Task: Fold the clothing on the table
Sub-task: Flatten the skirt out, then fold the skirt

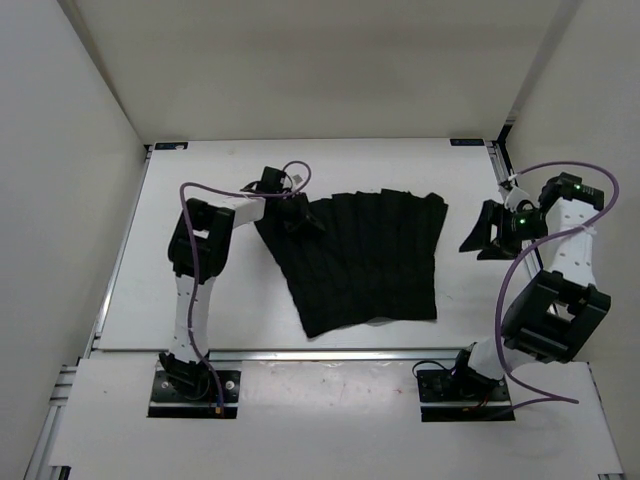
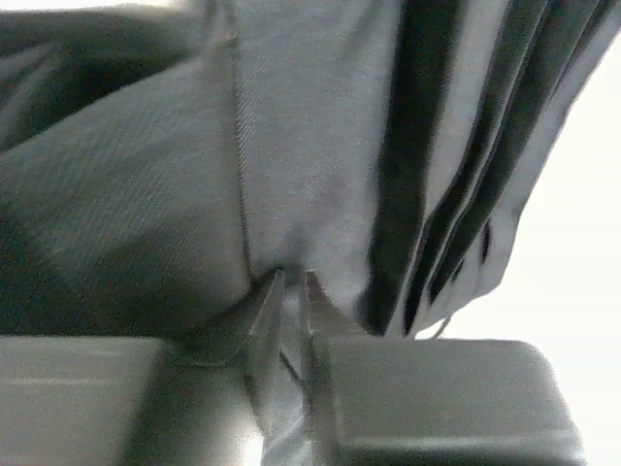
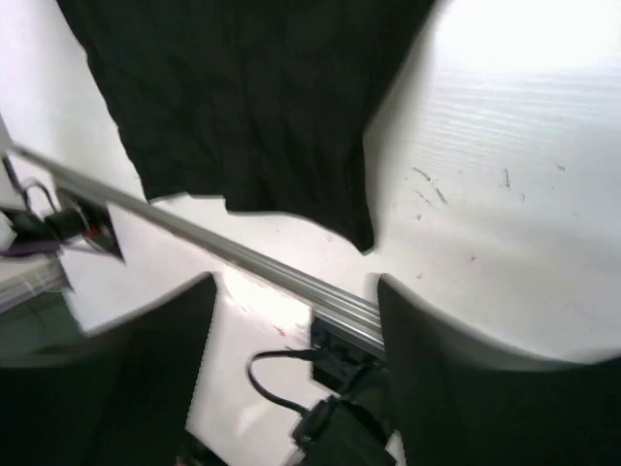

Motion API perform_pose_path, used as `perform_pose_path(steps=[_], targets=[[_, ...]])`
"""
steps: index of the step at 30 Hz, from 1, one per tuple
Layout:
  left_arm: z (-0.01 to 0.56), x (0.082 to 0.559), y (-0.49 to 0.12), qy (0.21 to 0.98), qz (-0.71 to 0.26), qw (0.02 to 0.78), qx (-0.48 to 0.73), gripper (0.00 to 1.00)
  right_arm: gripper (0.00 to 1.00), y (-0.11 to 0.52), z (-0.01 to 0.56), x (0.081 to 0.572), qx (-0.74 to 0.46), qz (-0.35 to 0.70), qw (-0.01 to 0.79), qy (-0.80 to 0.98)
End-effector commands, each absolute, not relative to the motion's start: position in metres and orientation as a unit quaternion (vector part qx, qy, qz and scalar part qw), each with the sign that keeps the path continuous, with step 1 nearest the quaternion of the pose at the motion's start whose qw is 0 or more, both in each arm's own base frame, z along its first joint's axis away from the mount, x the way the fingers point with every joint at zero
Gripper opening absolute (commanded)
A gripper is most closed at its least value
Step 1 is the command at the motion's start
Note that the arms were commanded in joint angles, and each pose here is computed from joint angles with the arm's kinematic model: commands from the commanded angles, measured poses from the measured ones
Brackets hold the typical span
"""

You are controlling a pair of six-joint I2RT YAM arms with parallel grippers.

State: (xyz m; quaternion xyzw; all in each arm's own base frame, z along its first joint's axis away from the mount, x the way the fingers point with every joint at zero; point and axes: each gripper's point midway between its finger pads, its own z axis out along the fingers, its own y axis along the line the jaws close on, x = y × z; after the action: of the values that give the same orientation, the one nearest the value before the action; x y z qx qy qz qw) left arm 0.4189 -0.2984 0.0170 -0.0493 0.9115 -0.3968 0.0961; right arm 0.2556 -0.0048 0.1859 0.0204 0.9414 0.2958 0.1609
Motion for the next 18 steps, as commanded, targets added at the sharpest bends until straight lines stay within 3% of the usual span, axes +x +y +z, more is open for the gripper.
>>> perform_pose_path(steps=[1, 2, 3, 4, 7, 13, 18], targets=[[0.024, 0.419, -0.285, 0.909, -0.389, 0.145, -0.034, 0.61, 0.78, 0.011, 0.191, 0.244, 0.005, 0.327, 0.179, 0.928], [0.040, 0.421, -0.289, 0.901, -0.403, 0.162, -0.021, 0.85, 0.86, 0.012, 0.195, 0.245, -0.001, 0.324, 0.191, 0.926], [0.057, 0.419, -0.295, 0.892, -0.417, 0.175, -0.008, 0.96, 0.89, 0.015, 0.194, 0.240, 0.004, 0.328, 0.188, 0.926], [0.072, 0.418, -0.301, 0.884, -0.430, 0.185, 0.005, 0.99, 0.93, 0.019, 0.193, 0.238, 0.003, 0.336, 0.185, 0.924], [0.124, 0.413, -0.307, 0.865, -0.447, 0.226, 0.027, 0.99, 0.96, 0.030, 0.180, 0.232, -0.007, 0.350, 0.173, 0.921], [0.158, 0.362, -0.261, 0.859, -0.435, 0.268, 0.003, 0.99, 0.90, 0.047, 0.142, 0.215, 0.006, 0.371, 0.130, 0.919], [0.106, 0.277, -0.218, 0.882, -0.406, 0.235, -0.043, 0.99, 0.91, 0.049, 0.124, 0.224, 0.004, 0.372, 0.127, 0.919]])
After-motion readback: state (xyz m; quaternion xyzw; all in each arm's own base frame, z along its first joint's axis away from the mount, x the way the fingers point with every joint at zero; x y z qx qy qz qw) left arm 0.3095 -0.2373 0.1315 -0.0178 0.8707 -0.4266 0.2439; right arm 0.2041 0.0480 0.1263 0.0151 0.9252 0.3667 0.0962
